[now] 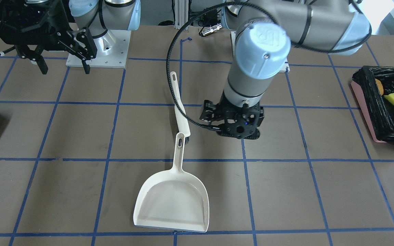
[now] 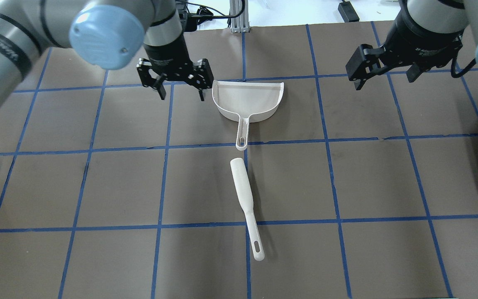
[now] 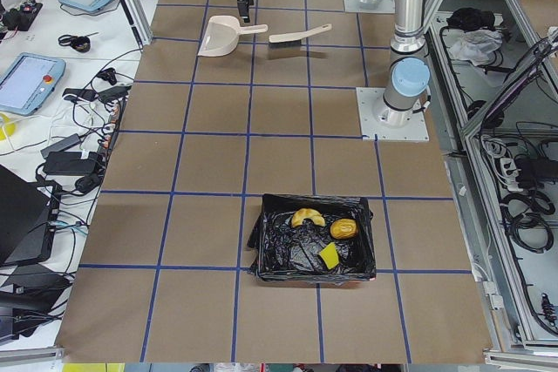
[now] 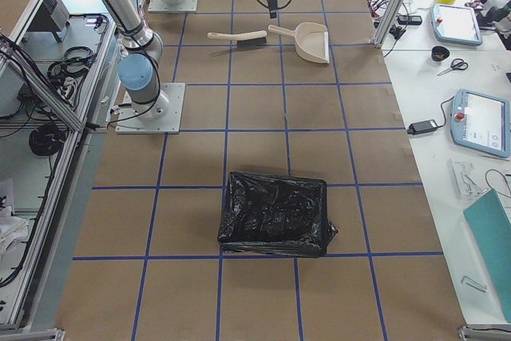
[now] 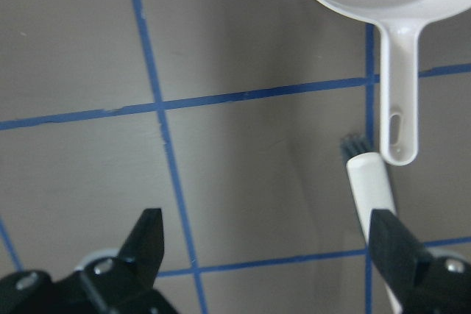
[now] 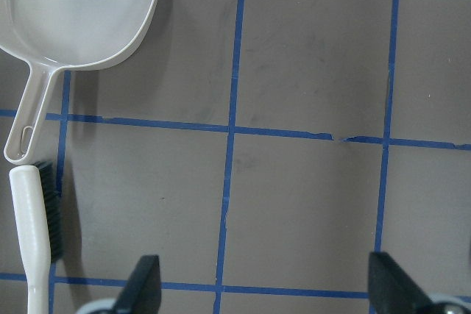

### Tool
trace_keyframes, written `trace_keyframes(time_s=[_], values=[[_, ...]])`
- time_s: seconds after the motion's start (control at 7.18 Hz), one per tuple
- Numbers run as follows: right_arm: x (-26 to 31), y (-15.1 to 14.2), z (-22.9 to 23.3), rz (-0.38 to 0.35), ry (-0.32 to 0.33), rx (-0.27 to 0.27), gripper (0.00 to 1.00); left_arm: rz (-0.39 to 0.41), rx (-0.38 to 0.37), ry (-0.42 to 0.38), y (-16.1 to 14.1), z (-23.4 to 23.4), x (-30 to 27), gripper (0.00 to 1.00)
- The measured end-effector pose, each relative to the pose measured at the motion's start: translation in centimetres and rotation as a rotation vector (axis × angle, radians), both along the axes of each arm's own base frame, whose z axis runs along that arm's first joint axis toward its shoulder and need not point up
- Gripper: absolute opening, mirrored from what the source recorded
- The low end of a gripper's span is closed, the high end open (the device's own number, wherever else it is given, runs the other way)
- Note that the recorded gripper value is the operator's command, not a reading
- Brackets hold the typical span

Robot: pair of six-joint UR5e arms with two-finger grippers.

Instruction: Sweep and dump trash in nearest bin

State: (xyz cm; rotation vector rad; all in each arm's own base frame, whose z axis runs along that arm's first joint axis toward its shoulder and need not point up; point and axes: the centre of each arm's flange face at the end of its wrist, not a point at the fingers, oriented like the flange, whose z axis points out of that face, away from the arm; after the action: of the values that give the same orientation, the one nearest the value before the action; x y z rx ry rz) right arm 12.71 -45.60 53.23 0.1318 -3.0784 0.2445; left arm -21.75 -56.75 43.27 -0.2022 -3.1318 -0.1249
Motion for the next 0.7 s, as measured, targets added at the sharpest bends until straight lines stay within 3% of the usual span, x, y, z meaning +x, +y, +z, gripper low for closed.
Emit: trace_keyframes(time_s=[0.28, 0.7], values=[[0.0, 0.0, 0.0, 0.000, 0.000, 0.000, 1.00, -0.035, -0.041, -0.043, 1.6, 5.1, 6.3, 1.00], [0.0, 0.1, -0.2, 0.000, 0.000, 0.005, 1.00, 0.017, -0.047, -0.038, 4.2, 8.5, 12.5, 1.00]])
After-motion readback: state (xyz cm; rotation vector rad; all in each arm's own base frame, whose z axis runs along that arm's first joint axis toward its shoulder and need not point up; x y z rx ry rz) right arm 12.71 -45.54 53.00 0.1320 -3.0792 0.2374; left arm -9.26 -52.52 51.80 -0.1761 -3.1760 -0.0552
